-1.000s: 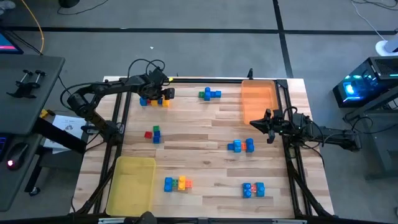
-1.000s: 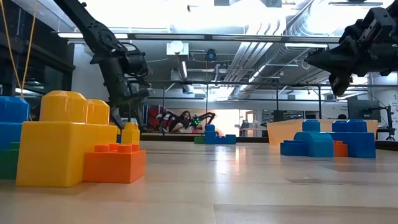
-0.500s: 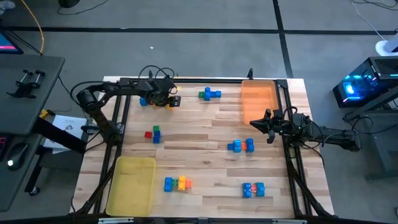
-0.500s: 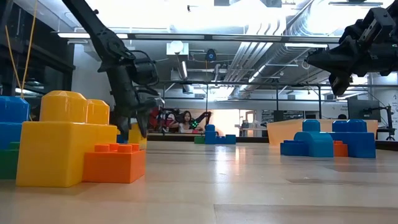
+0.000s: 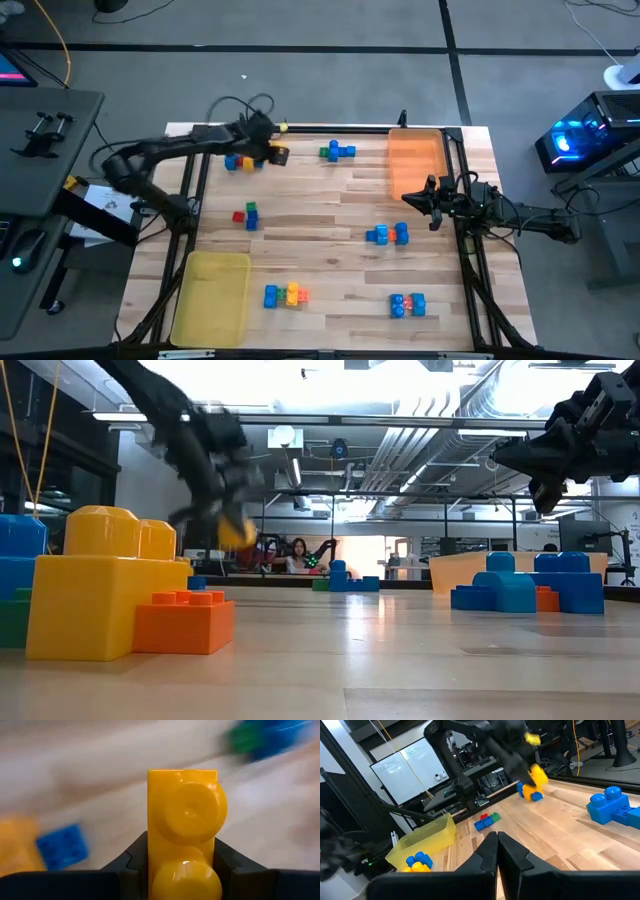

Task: Sort blocks by size
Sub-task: Put the large yellow game piece into the yellow bin

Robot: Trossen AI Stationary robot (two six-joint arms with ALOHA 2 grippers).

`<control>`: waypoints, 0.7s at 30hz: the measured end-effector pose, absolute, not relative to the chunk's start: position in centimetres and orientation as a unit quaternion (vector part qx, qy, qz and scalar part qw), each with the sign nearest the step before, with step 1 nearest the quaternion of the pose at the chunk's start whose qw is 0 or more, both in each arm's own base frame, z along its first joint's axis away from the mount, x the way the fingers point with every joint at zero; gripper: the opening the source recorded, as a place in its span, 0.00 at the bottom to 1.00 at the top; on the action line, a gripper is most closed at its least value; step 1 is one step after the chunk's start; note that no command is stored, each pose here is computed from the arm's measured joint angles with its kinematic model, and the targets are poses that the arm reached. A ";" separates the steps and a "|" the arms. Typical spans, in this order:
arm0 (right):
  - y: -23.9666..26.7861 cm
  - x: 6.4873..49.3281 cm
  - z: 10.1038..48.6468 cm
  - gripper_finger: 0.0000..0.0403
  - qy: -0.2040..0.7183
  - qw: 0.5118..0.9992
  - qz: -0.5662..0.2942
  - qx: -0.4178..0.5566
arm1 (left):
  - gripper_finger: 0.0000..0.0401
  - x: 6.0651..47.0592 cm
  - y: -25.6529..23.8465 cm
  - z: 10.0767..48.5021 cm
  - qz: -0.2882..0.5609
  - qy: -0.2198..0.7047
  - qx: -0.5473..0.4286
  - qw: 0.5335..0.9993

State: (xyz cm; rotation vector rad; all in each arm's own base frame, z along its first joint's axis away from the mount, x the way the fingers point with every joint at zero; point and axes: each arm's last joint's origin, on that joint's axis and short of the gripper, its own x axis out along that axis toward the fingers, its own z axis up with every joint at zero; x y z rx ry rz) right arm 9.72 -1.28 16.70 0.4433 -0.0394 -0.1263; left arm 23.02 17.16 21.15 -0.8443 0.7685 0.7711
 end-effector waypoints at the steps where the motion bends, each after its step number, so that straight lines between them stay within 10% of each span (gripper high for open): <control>1: -1.3 9.7 16.7 0.00 -0.020 0.973 -0.063 0.220 | 0.26 22.8 16.5 22.7 0.326 0.346 -0.382 0.793; 7: -1.3 9.7 16.7 0.00 -0.020 0.973 -0.063 0.220 | 0.26 18.8 8.2 29.9 0.142 0.366 -0.375 0.840; 21: -1.3 9.7 16.7 0.00 -0.020 0.973 -0.063 0.220 | 0.26 11.5 -5.6 29.8 0.015 0.564 -0.455 0.689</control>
